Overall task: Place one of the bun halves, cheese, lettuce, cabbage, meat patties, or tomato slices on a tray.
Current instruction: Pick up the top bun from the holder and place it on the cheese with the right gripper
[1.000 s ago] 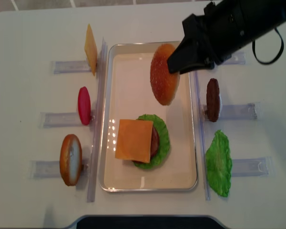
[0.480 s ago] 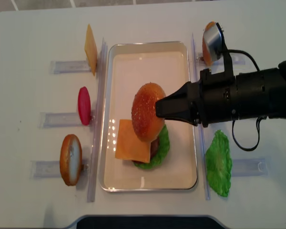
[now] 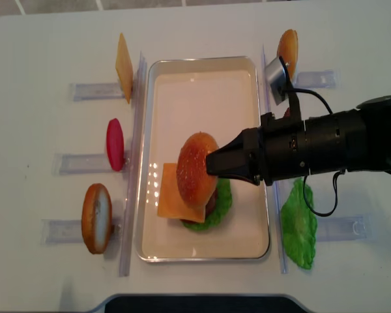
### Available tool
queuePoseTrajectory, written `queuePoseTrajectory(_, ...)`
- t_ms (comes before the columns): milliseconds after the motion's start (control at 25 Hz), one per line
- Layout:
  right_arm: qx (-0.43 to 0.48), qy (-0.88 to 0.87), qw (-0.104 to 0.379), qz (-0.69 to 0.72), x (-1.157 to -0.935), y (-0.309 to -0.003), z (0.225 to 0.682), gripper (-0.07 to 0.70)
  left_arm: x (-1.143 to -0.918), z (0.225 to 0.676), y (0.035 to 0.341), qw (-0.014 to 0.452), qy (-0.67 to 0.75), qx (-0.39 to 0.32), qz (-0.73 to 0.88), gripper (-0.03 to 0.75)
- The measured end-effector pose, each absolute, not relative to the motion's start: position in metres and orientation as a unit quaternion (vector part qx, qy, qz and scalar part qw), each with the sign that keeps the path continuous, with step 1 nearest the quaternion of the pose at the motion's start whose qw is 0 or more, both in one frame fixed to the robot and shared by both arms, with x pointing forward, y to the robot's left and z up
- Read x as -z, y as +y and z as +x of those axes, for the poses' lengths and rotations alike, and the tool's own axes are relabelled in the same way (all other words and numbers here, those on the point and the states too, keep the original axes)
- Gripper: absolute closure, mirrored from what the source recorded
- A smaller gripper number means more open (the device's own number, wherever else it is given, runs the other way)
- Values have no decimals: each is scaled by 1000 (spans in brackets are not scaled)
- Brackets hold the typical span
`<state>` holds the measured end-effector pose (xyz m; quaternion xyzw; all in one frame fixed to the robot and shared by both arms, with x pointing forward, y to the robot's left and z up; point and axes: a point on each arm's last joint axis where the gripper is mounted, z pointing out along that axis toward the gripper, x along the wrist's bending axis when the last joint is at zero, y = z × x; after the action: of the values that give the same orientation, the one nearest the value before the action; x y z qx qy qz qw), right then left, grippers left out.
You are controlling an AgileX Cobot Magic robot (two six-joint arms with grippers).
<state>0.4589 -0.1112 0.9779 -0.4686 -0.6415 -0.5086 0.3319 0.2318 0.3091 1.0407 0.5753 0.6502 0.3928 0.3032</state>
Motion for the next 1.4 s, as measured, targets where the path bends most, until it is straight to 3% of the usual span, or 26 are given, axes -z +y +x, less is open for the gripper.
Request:
queuePoseTrajectory(360,500,-659,344,-445,-969,-101,453,486,-1041,232,309,303,650,-393,575,718)
queuePoseTrajectory(1120,510,-684,303,-425,-966,-102,455,486,-1041,232,309,303,650,-393,575,718)
queuePoseTrajectory(1400,507,-680,322,-420,-961,-100,455,486,-1041,232,309,303,650,-393,575,718)
